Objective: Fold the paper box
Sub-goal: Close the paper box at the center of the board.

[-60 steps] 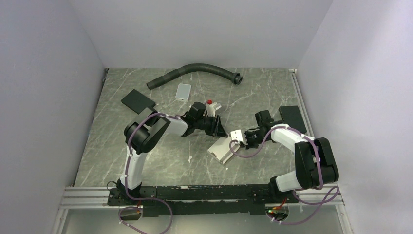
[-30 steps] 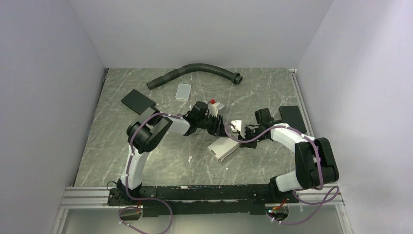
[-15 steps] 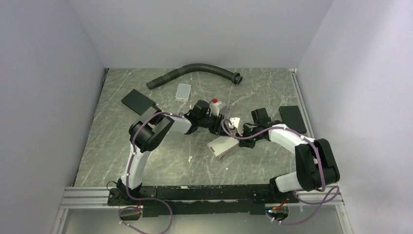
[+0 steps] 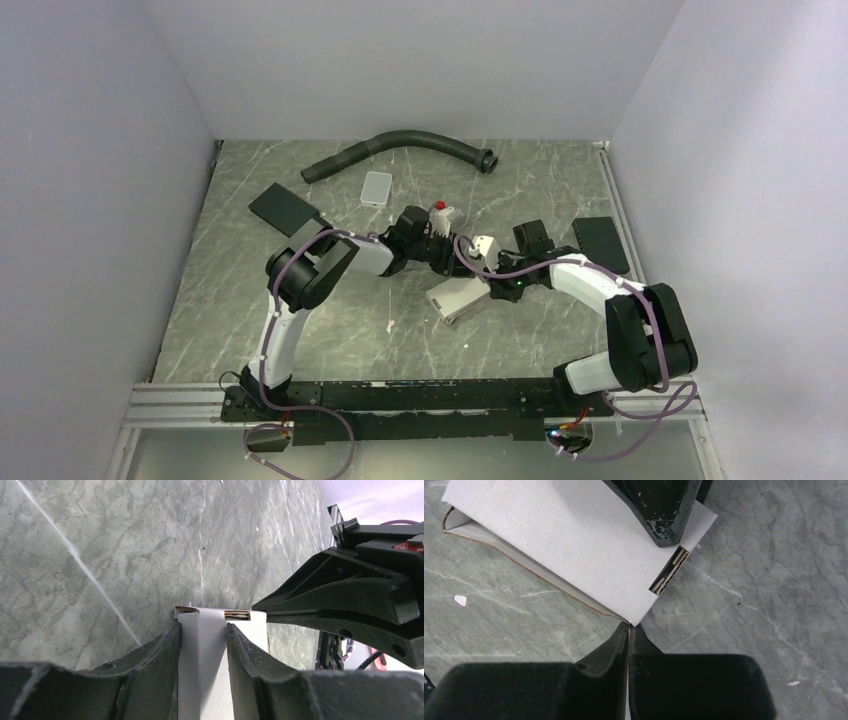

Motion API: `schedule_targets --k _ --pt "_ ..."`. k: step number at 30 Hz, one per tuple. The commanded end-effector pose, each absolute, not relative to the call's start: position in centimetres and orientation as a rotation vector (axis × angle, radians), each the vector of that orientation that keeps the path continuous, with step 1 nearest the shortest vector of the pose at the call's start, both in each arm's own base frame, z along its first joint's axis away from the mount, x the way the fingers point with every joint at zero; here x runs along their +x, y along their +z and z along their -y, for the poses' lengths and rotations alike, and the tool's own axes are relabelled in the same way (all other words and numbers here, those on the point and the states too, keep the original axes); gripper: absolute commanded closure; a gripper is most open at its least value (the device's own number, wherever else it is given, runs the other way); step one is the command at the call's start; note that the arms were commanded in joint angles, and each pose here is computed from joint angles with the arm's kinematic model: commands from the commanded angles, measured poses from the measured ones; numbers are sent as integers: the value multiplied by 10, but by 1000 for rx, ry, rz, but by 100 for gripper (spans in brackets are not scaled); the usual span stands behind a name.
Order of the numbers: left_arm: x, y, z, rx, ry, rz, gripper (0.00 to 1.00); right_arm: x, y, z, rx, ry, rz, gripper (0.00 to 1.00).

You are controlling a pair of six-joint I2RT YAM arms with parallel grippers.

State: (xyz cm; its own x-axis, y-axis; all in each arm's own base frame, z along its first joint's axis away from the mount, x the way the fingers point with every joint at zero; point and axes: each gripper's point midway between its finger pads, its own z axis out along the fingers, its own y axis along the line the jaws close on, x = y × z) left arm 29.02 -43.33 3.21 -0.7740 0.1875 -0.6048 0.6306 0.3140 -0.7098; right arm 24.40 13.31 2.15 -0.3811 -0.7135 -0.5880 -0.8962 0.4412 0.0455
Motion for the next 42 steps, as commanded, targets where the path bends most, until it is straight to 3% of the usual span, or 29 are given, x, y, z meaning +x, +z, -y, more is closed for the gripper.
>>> schedule_targets --k 1,10,25,34,38,42 --pt "205 -48 410 733 -1458 -2574 56 309 54 -145 -1418 352 -1897 99" --pt "227 -39 401 628 -1412 -2563 54 280 46 -134 -1614 416 -1836 73" --pt "234 -32 401 623 -1427 -2536 53 276 38 -120 -1696 370 -1757 51" --pt "221 -34 410 733 -1484 -2540 54 282 39 -134 -1762 375 -1577 57" --pt "215 -37 415 784 -1487 -2546 54 281 42 -142 -1807 395 -1488 68" --pt "210 -38 422 835 -1505 -2538 54 271 43 -154 -1885 449 -1377 89"
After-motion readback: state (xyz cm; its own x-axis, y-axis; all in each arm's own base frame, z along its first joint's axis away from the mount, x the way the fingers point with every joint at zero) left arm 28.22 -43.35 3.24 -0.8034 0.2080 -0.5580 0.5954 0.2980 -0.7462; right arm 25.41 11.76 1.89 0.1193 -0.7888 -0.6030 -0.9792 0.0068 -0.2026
